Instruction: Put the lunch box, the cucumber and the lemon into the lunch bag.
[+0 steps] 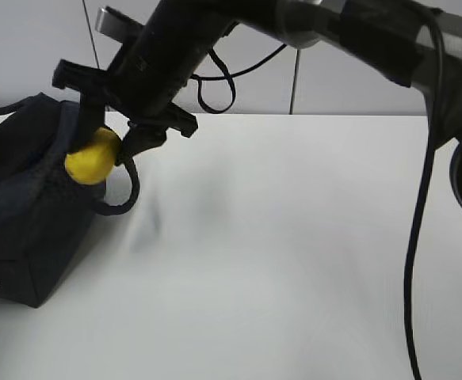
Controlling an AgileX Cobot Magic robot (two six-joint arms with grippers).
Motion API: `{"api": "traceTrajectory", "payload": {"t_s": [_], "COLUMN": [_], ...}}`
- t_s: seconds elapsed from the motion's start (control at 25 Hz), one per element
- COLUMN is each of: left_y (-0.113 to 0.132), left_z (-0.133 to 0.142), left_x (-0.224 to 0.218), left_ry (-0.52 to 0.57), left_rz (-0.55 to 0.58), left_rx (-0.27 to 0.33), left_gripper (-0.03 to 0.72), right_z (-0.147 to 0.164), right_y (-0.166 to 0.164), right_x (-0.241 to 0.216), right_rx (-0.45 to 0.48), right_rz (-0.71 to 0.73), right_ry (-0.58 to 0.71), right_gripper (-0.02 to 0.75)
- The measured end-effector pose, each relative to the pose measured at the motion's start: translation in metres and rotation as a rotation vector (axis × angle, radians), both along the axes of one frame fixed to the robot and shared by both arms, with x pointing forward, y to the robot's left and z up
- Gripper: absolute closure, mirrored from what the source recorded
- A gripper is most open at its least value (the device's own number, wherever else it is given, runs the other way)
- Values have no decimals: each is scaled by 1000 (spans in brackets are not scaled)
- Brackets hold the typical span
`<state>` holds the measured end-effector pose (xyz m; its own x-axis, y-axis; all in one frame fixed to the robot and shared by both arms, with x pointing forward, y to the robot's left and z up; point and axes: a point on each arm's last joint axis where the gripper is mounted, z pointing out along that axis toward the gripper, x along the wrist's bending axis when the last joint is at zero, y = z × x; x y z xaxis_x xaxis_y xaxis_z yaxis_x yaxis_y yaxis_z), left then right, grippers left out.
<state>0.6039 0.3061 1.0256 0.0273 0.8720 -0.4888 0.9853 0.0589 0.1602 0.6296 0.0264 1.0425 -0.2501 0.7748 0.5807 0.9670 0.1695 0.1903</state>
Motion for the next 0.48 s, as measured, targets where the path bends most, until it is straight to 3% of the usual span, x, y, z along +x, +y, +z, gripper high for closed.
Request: {"api": "traceTrajectory", "payload": {"t_s": [0.28,0.48], "left_y": [-4,-5], "left_z": [3,3], "left_x": [1,1], "left_ry": [-11,-12], "left_rz": [6,8], "left_rx": [-53,-61], "left_gripper": [669,669], "right_z": [22,13], "right_y": [11,19], "right_x": [1,8], "right_rx": [179,263], "right_rz": [0,-30], "right_ry": [-33,-28], "right_gripper": [339,340]}}
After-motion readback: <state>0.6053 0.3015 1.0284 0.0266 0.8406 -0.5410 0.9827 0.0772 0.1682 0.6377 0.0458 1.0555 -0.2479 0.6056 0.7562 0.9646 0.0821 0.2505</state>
